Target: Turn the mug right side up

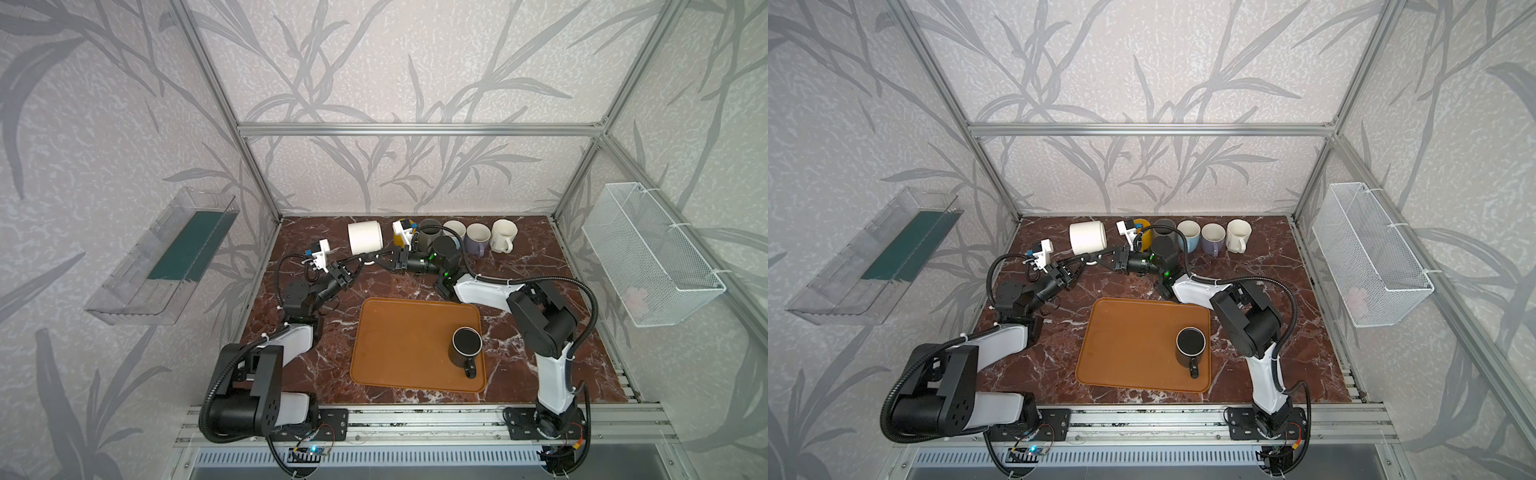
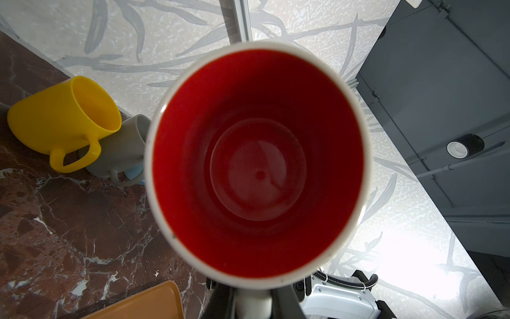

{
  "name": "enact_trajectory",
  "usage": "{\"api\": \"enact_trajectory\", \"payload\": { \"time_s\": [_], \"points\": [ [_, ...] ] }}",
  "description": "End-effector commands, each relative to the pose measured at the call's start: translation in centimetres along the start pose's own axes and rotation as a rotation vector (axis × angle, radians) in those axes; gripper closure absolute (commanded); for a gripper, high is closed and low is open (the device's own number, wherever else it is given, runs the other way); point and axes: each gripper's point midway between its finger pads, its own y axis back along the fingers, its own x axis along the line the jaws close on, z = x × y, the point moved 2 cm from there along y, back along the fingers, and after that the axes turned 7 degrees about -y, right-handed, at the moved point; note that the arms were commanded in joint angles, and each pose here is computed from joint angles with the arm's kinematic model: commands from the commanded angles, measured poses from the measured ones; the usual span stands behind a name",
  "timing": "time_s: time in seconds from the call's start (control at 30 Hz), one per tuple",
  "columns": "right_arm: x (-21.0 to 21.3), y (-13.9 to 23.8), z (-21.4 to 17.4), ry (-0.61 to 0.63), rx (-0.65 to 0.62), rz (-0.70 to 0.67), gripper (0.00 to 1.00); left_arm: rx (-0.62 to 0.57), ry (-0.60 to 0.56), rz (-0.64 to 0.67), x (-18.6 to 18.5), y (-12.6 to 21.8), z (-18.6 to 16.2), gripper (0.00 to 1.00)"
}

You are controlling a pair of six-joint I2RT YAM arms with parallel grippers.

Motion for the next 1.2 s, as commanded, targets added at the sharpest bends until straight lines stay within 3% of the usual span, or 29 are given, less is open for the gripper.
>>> {"api": "enact_trajectory", "payload": {
  "time_s": [0.0, 0.33, 0.63, 0.77, 0.87, 1.17],
  "points": [
    [3.6, -0.8, -1.1, 0.120, 0.053, 0.104, 1.00, 0.016, -0.032, -0.033, -1.5, 0.0, 0.2, 1.00],
    [2.7, -0.6, -1.2, 0.129, 0.053, 0.071, 1.00, 0.033, -0.099, 0.086, -2.0, 0.8, -0.1, 1.00],
    [1.9, -0.1, -0.9, 0.122, 0.056, 0.053, 0.84, 0.038, -0.140, 0.133, -2.9, 1.4, -0.2, 1.00],
    [1.7, 0.0, -0.9, 0.126, 0.057, 0.048, 0.68, 0.037, -0.148, 0.138, -3.2, 1.4, 0.0, 1.00],
    [1.8, 0.2, -0.9, 0.131, 0.055, 0.045, 0.62, 0.038, -0.148, 0.150, -3.1, 1.3, 0.1, 1.00],
    [1.0, 1.3, -0.7, 0.139, 0.036, -0.002, 0.58, 0.028, -0.152, 0.174, -3.0, 1.3, 0.5, 1.00]
  ]
}}
